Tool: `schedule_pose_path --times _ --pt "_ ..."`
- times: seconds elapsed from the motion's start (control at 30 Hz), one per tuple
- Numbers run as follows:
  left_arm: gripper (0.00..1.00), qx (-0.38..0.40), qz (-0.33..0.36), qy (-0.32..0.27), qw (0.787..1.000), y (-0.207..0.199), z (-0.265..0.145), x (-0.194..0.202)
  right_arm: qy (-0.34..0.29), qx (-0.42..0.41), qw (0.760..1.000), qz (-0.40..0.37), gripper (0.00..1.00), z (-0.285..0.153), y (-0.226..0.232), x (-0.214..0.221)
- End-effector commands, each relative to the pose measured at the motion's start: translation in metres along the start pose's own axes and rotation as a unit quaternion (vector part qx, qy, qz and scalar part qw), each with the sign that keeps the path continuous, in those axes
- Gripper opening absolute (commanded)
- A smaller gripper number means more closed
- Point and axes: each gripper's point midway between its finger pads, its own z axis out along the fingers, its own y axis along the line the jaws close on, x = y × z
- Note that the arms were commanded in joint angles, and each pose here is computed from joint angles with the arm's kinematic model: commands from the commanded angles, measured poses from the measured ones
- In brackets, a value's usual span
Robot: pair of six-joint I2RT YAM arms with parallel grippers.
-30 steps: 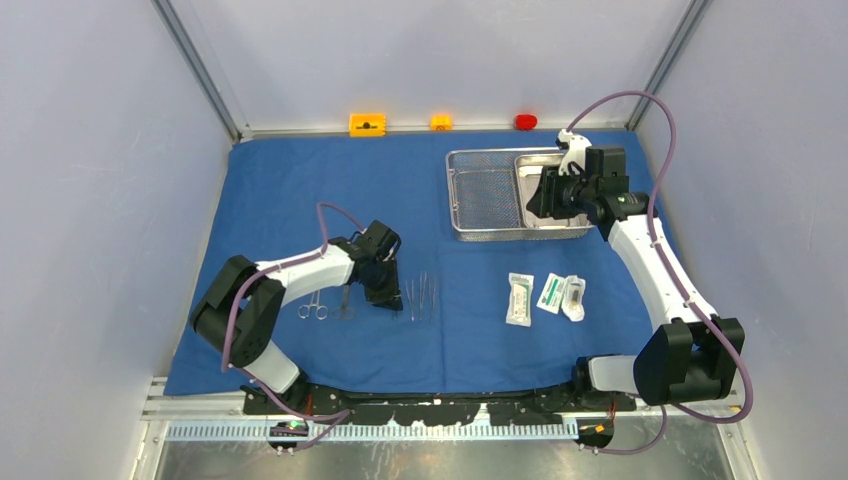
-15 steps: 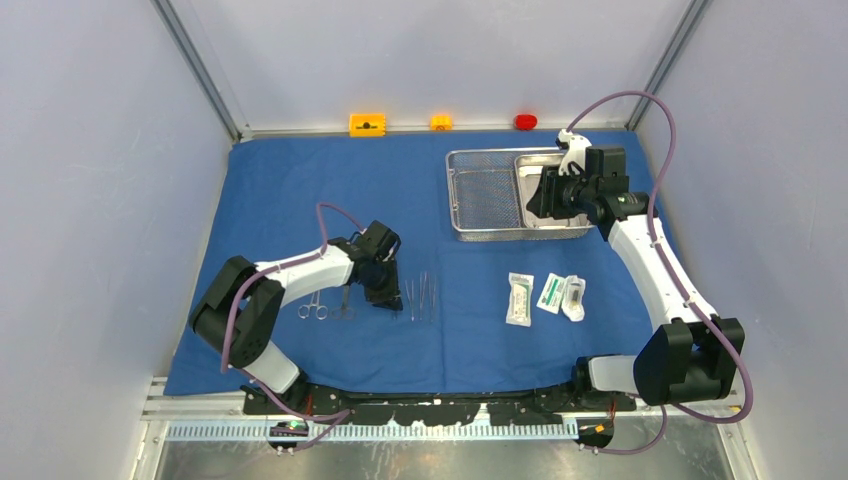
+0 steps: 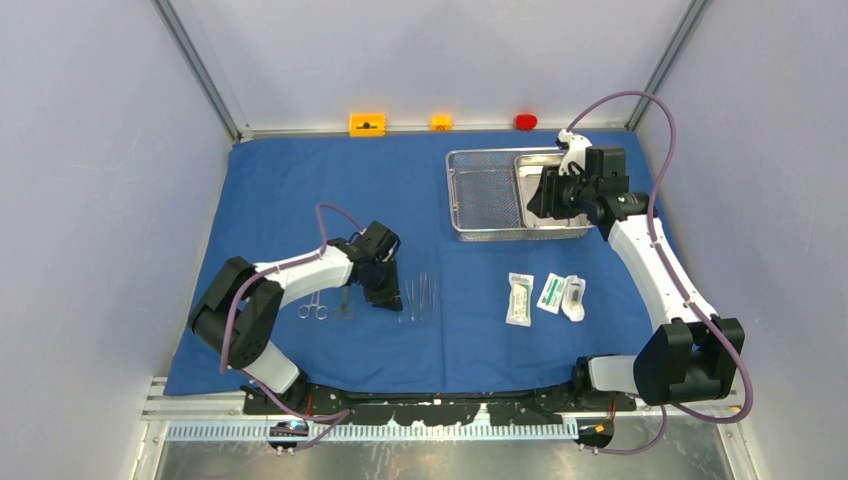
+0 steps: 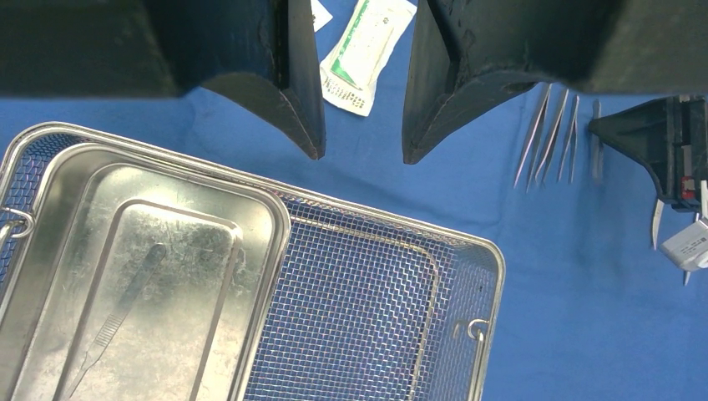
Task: Open and lay out the surgical kit
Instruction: Place the medical item in the surgical kit.
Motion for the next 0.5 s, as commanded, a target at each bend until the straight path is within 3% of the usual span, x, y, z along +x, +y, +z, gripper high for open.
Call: schedule_pose_path --times 0.0,0.47 --pt "0.19 0.006 0.004 -0.010 1.000 -0.0023 -0.0049 -0.0009 -0.035 0.006 0.999 -0.017 0.44 -0.0120 0.0004 -0.0175" --pt "0.19 0.005 0.015 -0.017 1.000 -0.0029 -0.0089 -0.0041 -0.033 0.008 0.999 -0.018 0.44 -0.0127 -0.0003 -0.0161"
